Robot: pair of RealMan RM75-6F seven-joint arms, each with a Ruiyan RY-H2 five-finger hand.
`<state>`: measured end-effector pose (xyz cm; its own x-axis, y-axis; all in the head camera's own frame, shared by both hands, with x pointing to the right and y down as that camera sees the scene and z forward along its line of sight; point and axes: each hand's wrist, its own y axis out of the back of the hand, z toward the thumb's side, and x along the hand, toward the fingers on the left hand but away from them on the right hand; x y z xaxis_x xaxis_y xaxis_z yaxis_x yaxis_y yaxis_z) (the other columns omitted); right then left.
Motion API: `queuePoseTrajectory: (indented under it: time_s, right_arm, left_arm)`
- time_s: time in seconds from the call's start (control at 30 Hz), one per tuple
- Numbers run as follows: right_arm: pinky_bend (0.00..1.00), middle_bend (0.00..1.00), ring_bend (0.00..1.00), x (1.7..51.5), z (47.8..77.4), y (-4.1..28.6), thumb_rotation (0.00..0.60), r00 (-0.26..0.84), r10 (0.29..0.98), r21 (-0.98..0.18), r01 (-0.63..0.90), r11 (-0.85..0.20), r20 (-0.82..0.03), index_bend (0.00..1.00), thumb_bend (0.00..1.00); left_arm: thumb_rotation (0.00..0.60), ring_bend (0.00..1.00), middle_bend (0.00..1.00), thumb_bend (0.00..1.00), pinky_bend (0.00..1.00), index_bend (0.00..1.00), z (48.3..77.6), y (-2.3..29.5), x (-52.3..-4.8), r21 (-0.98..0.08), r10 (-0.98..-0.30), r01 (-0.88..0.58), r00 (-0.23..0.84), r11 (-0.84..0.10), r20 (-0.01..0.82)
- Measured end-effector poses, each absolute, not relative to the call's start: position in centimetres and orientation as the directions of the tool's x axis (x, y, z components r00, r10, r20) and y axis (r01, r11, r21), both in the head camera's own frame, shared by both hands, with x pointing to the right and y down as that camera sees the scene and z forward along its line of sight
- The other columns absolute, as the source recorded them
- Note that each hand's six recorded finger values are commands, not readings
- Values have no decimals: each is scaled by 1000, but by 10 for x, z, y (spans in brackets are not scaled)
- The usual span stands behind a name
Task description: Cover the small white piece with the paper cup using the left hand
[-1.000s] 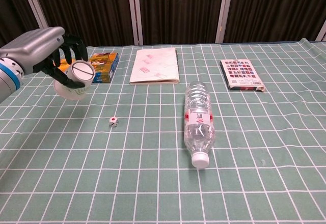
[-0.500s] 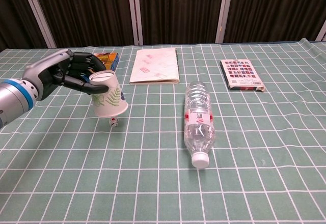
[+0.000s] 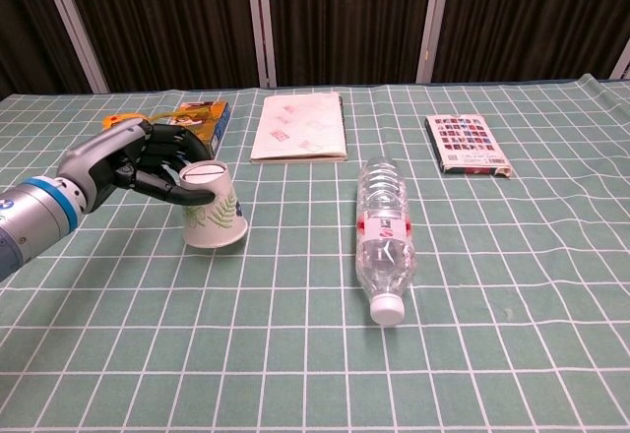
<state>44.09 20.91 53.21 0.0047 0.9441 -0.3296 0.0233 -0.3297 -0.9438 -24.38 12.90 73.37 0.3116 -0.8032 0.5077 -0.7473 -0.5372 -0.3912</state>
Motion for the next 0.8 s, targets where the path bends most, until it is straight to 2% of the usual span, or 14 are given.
queuePoseTrajectory:
  time_s: [0.03, 0.07, 0.1, 0.13, 0.33, 0.53, 0.7, 0.8]
  right_arm:
    - [0, 0, 0, 441, 532, 209, 600, 4, 944, -944, 23, -329, -329, 0, 0]
    - [0, 0, 0, 441, 532, 209, 600, 4, 944, -944, 24, -329, -329, 0, 0]
    - [0, 0, 0, 441, 532, 209, 600, 3, 944, -944, 24, -329, -329, 0, 0]
    - [0, 0, 0, 442, 532, 209, 600, 3, 944, -944, 24, -329, -329, 0, 0]
    - [0, 0, 0, 441, 531, 209, 600, 5, 945, -945, 23, -326, -326, 0, 0]
    - [0, 0, 0, 439, 528, 209, 600, 11, 947, -946, 28, -322, -322, 0, 0]
    - [0, 0, 0, 438, 524, 211, 600, 19, 950, -949, 32, -314, -313, 0, 0]
    - [0, 0, 0, 435, 522, 212, 600, 29, 951, -950, 38, -308, -307, 0, 0]
  left_arm:
    - [600, 218, 230, 0, 311, 331, 735, 130, -243, -390, -800, -744, 317, -543, 510]
    - [600, 100, 108, 0, 174, 204, 736, 131, -243, -394, -796, -734, 325, -553, 511]
    - [600, 21, 27, 0, 70, 94, 737, 132, -243, -401, -793, -724, 331, -561, 511]
    - [600, 0, 0, 0, 13, 29, 737, 132, -244, -414, -792, -711, 338, -569, 508]
    - [600, 0, 0, 0, 0, 0, 726, 127, -249, -459, -821, -701, 336, -546, 462]
    - [600, 0, 0, 0, 0, 0, 693, 114, -266, -525, -868, -697, 329, -488, 371]
    - [600, 0, 0, 0, 0, 0, 657, 104, -298, -629, -906, -652, 302, -423, 296]
    - [600, 0, 0, 0, 0, 0, 635, 103, -330, -729, -923, -567, 265, -384, 280]
